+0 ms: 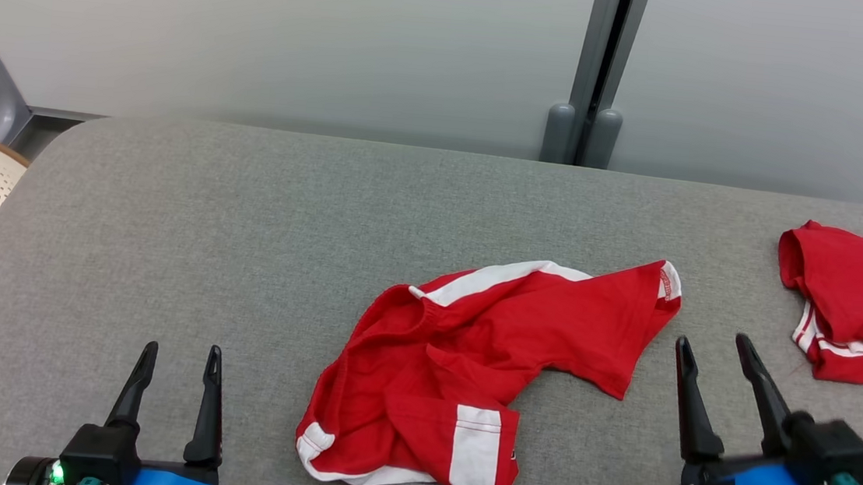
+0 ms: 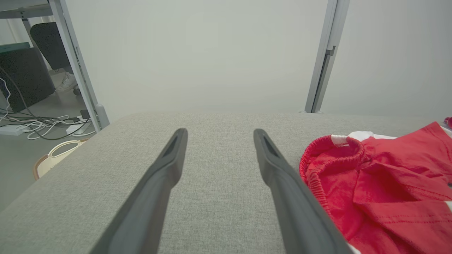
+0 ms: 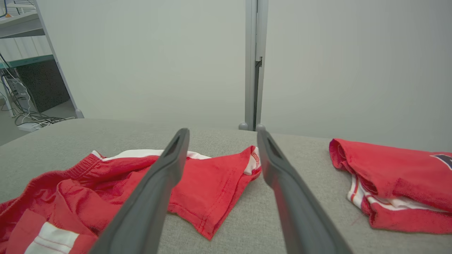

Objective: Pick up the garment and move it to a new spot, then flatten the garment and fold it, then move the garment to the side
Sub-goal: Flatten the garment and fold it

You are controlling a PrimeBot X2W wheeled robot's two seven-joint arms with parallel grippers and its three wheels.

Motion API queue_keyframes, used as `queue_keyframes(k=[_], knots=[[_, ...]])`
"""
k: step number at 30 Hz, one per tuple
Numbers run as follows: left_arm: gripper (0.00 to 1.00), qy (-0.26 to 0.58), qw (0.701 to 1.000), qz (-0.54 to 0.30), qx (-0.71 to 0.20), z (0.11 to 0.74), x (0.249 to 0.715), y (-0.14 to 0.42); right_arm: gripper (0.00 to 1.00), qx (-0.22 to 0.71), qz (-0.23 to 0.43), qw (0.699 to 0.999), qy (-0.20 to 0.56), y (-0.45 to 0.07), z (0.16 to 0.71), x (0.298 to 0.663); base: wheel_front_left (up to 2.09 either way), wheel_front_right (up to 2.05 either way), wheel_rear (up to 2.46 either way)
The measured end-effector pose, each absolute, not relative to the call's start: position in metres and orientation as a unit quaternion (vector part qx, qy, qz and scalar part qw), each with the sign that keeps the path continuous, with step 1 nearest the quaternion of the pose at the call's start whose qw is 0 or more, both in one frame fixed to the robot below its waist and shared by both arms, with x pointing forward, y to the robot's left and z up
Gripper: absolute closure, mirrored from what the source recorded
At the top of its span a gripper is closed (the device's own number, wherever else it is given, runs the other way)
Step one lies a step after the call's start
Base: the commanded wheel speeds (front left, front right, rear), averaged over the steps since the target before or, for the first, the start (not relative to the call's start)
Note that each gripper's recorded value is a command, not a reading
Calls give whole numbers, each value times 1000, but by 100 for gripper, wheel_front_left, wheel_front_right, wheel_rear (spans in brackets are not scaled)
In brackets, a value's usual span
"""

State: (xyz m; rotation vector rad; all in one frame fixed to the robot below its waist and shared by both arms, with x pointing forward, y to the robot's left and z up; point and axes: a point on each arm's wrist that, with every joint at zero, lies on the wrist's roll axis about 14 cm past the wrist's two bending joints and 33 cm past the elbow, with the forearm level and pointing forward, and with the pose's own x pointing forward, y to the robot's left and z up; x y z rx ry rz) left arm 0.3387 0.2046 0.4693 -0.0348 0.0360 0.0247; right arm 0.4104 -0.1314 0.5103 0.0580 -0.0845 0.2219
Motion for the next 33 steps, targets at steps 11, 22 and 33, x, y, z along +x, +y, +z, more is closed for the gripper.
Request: queue_keyframes(k=[11, 22, 33], knots=[[0, 16, 1000, -4, -12, 470, 343, 196, 0, 47, 70, 996, -20, -155, 493, 360, 0, 0, 0], [0, 24, 1000, -9, -10, 466, 346, 194, 0, 61, 71, 996, -4, -152, 483, 356, 0, 0, 0], [0, 25, 1000, 7, -10, 466, 344, 204, 0, 33, 256, 966, 7, -34, 485, 370, 0, 0, 0]])
